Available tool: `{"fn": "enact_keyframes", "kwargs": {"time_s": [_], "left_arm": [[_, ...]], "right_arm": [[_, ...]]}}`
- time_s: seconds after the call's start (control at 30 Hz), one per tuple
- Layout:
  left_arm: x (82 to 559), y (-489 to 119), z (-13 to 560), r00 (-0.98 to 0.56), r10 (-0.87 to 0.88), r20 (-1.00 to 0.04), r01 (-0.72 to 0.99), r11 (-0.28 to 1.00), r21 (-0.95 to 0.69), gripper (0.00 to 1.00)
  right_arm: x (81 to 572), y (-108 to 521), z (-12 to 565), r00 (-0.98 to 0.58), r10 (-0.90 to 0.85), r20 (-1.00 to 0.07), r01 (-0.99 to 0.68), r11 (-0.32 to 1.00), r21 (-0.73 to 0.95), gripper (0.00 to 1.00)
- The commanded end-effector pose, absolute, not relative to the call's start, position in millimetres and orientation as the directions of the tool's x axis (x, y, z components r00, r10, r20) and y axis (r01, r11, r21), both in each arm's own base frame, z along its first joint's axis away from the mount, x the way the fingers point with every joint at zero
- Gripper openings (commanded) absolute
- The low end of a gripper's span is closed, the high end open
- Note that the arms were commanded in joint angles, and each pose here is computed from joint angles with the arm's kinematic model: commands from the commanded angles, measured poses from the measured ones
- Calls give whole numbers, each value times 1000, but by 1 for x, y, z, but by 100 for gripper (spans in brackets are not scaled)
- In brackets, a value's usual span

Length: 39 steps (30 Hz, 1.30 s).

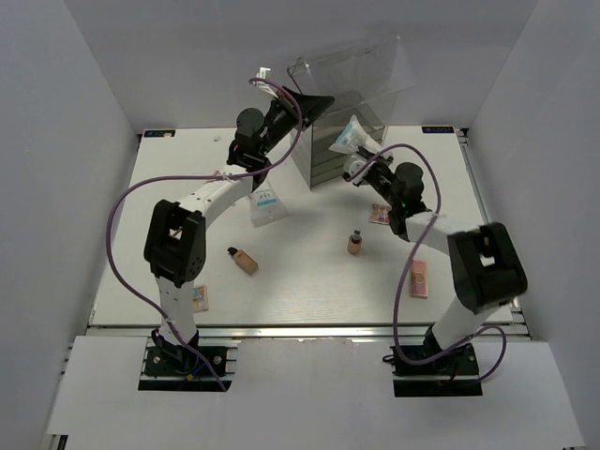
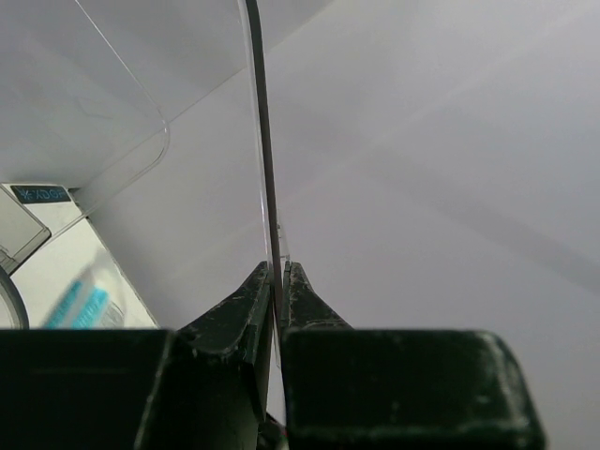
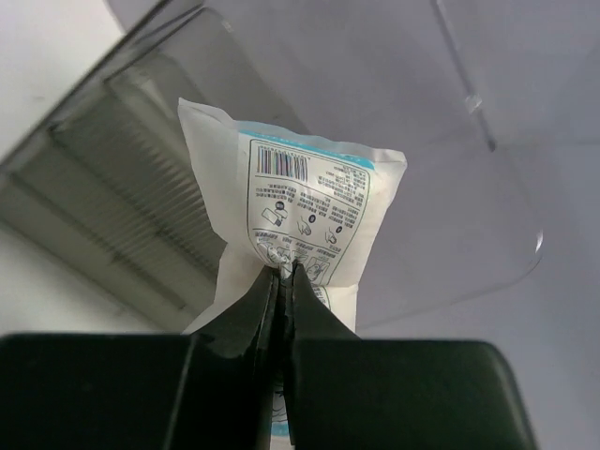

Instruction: Organize the makeup

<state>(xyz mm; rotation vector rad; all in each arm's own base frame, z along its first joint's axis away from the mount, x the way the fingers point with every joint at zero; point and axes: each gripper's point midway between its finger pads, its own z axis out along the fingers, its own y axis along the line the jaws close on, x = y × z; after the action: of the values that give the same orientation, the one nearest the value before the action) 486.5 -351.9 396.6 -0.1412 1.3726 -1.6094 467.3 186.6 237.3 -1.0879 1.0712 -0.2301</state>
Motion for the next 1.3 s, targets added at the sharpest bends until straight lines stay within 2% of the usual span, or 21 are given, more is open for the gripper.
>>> {"fn": "enact_keyframes", "kwargs": {"time_s": [0.0,0.17,0.4,0.53,0.57,0.6,0.67,0.7,0.8,0.87,0.9,0.93,1.1,1.2,1.23,1.27], "left_arm": [[457,-325,475,-411,-770,-489,712,63,-699,7],[457,-324,475,-410,-771,-487,711,63,-700,7],[457,-322,471,-414,-770,-485,705,65,-706,6],[457,-322,470,-414,-772,-482,706,62,-706,6],[457,-323,469,-417,-770,-483,704,62,-707,6],[457,-323,469,-418,-770,-482,705,60,-707,6],[458,-323,468,-419,-770,-481,704,59,-708,6],[458,-323,468,-419,-771,-480,703,60,-709,6],[458,-322,469,-417,-772,-479,704,59,-708,6],[458,-323,469,-418,-772,-479,704,58,-708,6],[458,-322,470,-417,-773,-479,705,58,-707,6],[457,-323,472,-416,-773,-479,708,56,-704,6],[458,-322,471,-409,-772,-487,709,67,-702,6],[458,-322,472,-404,-774,-487,709,71,-702,6],[458,-322,471,-405,-774,-487,708,71,-703,6],[458,-322,473,-402,-774,-489,713,70,-698,6]], "right_arm": [[485,189,332,681,-654,-329,59,497,-866,0],[515,200,340,697,-692,-189,217,454,-864,0],[549,223,337,717,-691,-91,255,381,-888,0],[571,232,324,705,-706,-70,265,354,-897,1],[576,235,326,703,-708,-71,260,348,-901,10],[578,235,324,700,-711,-72,258,345,-903,34],[581,237,320,700,-711,-74,250,341,-906,58],[583,237,315,696,-714,-80,239,334,-912,75],[578,235,306,689,-718,-99,207,325,-923,88],[569,231,314,692,-713,-113,199,339,-920,89],[563,227,298,687,-714,-135,163,332,-929,89],[550,224,316,695,-708,-129,185,349,-919,89],[500,212,308,719,-658,-224,66,386,-920,80],[464,210,295,722,-597,-350,-95,416,-904,70],[447,209,311,738,-565,-369,-118,431,-895,68],[437,213,281,703,-547,-454,-255,403,-879,65]]}}
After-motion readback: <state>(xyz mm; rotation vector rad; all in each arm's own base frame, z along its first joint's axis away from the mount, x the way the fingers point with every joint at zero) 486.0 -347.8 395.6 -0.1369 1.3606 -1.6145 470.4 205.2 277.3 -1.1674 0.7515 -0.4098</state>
